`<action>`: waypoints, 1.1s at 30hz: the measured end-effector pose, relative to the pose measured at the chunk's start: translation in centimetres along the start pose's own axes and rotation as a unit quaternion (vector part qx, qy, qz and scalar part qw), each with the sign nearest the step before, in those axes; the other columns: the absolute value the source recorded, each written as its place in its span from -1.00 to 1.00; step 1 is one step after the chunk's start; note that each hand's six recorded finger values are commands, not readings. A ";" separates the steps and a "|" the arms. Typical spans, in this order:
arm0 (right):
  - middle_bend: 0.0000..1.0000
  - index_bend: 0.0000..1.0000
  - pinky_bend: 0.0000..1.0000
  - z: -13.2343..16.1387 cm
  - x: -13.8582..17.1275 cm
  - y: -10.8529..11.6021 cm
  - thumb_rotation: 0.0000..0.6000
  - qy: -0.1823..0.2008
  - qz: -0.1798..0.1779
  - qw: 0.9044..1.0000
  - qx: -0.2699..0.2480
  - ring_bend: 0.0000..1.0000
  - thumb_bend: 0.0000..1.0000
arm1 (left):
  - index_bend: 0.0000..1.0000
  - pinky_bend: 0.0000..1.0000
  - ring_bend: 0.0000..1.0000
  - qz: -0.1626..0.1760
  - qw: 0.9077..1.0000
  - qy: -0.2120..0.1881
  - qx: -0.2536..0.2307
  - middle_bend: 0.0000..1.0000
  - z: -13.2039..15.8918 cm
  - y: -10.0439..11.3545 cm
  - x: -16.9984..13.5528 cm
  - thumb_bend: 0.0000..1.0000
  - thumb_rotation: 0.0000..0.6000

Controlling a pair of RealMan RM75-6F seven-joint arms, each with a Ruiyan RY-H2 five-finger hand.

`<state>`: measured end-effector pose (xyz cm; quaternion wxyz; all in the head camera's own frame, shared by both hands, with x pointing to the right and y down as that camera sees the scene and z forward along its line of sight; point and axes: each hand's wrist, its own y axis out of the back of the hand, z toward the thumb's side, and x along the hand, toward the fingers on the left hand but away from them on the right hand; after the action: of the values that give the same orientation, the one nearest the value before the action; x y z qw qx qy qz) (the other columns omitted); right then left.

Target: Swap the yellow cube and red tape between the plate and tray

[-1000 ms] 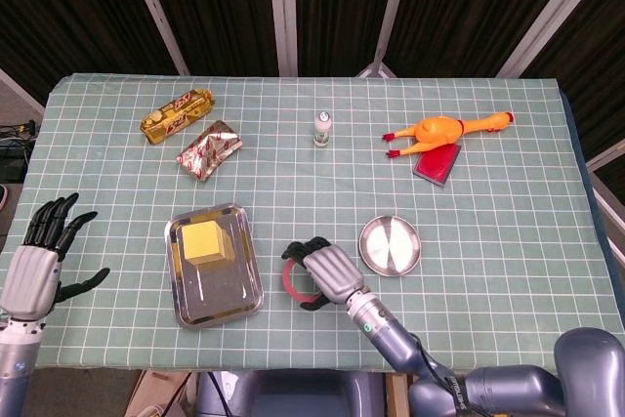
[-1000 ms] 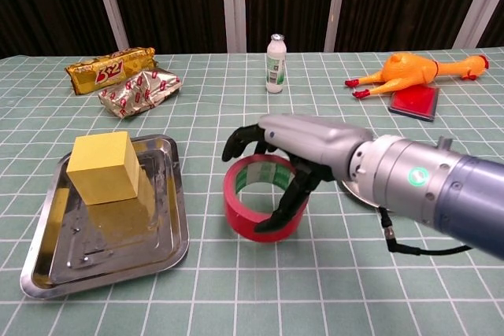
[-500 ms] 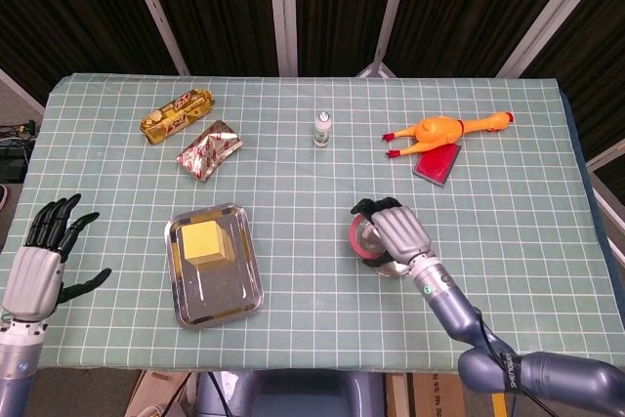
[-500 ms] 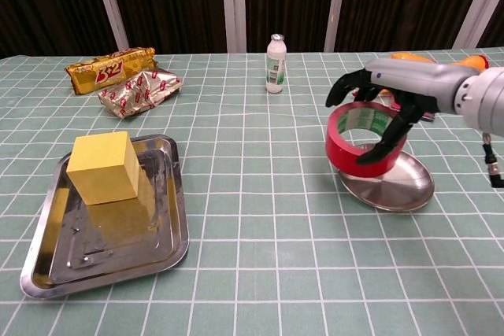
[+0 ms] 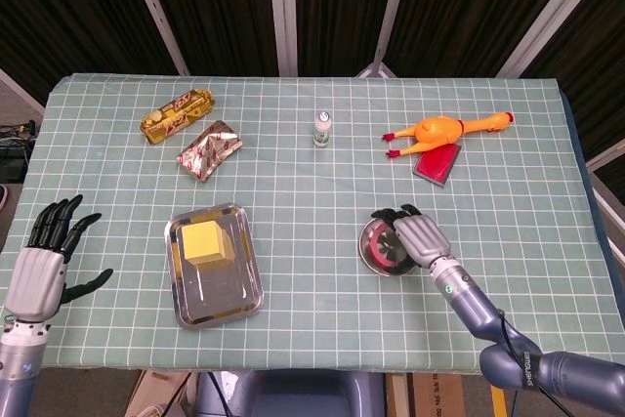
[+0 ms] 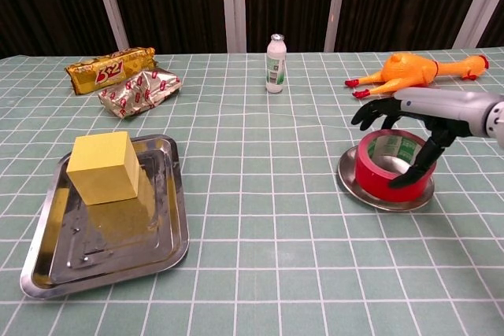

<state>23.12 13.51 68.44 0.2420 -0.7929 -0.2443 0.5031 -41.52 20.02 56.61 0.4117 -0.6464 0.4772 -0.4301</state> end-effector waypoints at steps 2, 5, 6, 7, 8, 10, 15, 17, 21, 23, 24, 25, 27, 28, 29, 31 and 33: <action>-0.89 -0.89 -0.97 0.0 0.0 -0.2 1.00 0.001 0.003 1.000 -0.006 -0.78 -0.91 | -0.61 -1.00 -1.00 -0.001 1.000 0.001 0.001 -1.00 0.0 -0.1 0.0 -0.93 1.00; -0.99 -0.98 -1.00 -0.2 -0.3 -0.2 1.00 -0.001 0.000 1.000 -0.011 -0.97 -1.00 | -0.61 -1.00 -1.00 -0.001 1.000 0.002 0.002 -1.00 0.0 -0.1 0.0 -0.92 1.00; -1.00 -1.00 -1.00 -0.3 -0.3 -0.2 1.00 -0.003 -0.003 1.000 -0.012 -0.99 -1.00 | -0.61 -1.00 -1.00 0.000 1.000 0.003 0.002 -1.00 -0.1 0.0 0.0 -0.93 1.00; -1.00 -1.00 -1.00 -0.4 -0.3 -0.1 1.00 -0.005 -0.005 1.000 -0.013 -1.00 -1.00 | -0.61 -1.00 -1.00 0.001 1.000 0.004 0.002 -1.00 -0.1 0.0 0.0 -0.93 1.00; -1.00 -1.00 -1.00 -0.5 -0.3 -0.2 1.00 -0.007 -0.004 1.000 -0.013 -1.00 -1.00 | -0.61 -1.00 -1.00 0.001 1.000 0.005 0.002 -1.00 -0.2 0.0 0.0 -0.92 1.00; -1.00 -1.00 -1.00 -0.7 -0.1 -0.1 1.00 -0.012 -0.002 1.000 -0.012 -1.00 -1.00 | -0.61 -1.00 -1.00 0.002 1.000 0.005 0.001 -1.00 -0.2 0.1 0.1 -0.92 1.00; -1.00 -1.00 -1.00 -0.5 1.3 1.3 1.00 -0.011 -0.017 1.000 -0.021 -0.98 -1.00 | -0.61 -1.00 -1.00 -0.002 1.000 0.009 0.004 -1.00 -0.6 0.1 0.1 -0.92 1.00; -1.00 -1.00 -1.00 -0.8 2.2 2.3 1.00 -0.013 -0.038 0.999 -0.018 -0.93 -1.00 | -0.61 -1.00 -1.00 -0.012 1.000 0.013 0.009 -1.00 -0.8 -0.1 0.1 -0.92 1.00; -1.00 -1.00 -1.00 -2.2 5.6 4.9 1.00 -0.032 -0.114 0.993 -0.019 -0.92 -1.00 | -0.62 -1.00 -1.00 -0.033 0.999 0.018 0.028 -1.00 -0.9 -0.3 -0.2 -0.92 1.00; -1.00 -1.00 -1.00 -3.3 7.8 5.6 1.00 -0.047 -0.151 0.987 -0.022 -0.93 -1.00 | -0.62 -1.00 -1.00 -0.044 0.999 0.018 0.027 -1.00 -0.7 -0.3 -0.4 -0.92 1.00; -1.00 -1.00 -1.00 -4.1 9.6 5.9 1.00 -0.058 -0.172 0.983 -0.021 -0.93 -1.00 | -0.62 -1.00 -1.00 -0.049 0.998 0.018 0.025 -1.00 -0.6 -0.4 -0.5 -0.92 1.00; -1.00 -1.00 -1.00 -4.7 11.0 5.8 1.00 -0.066 -0.185 0.980 -0.019 -0.94 -1.00 | -0.62 -1.00 -1.00 -0.055 0.998 0.019 0.024 -1.00 -0.5 -0.4 -0.6 -0.92 1.00; -1.00 -0.99 -1.00 -6.1 14.4 4.9 1.00 -0.087 -0.198 0.976 -0.014 -0.97 -1.00 | -0.62 -1.00 -1.00 -0.069 0.997 0.021 0.026 -1.00 -0.5 -0.3 -1.1 -0.92 1.00; -1.00 -0.99 -1.00 -6.5 15.6 4.2 1.00 -0.093 -0.197 0.976 -0.011 -0.99 -1.00 | -0.62 -1.00 -1.00 -0.073 0.997 0.023 0.028 -1.00 -0.5 -0.3 -1.3 -0.92 1.00; -1.00 -0.98 -1.00 -6.8 16.6 3.7 1.00 -0.096 -0.196 0.976 -0.006 -1.00 -1.00 | -0.62 -1.00 -1.00 -0.078 0.996 0.026 0.030 -1.00 -0.6 -0.1 -1.4 -0.92 1.00; -1.00 -0.98 -1.00 -7.5 18.2 3.0 1.00 -0.100 -0.201 0.974 0.014 -1.00 -1.00 | -0.62 -1.00 -1.00 -0.081 0.996 0.028 0.029 -1.00 -0.5 0.1 -1.7 -0.92 1.00; -1.00 -0.98 -1.00 -8.1 19.3 3.0 1.00 -0.105 -0.216 0.970 0.048 -1.00 -1.00 | -0.62 -1.00 -1.00 -0.081 0.996 0.024 0.026 -1.00 -0.3 0.2 -1.7 -0.92 1.00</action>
<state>38.16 22.28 56.48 0.3553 -0.6519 -0.4091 0.5304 -42.18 21.63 56.26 0.3811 -0.6614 0.4217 -0.4894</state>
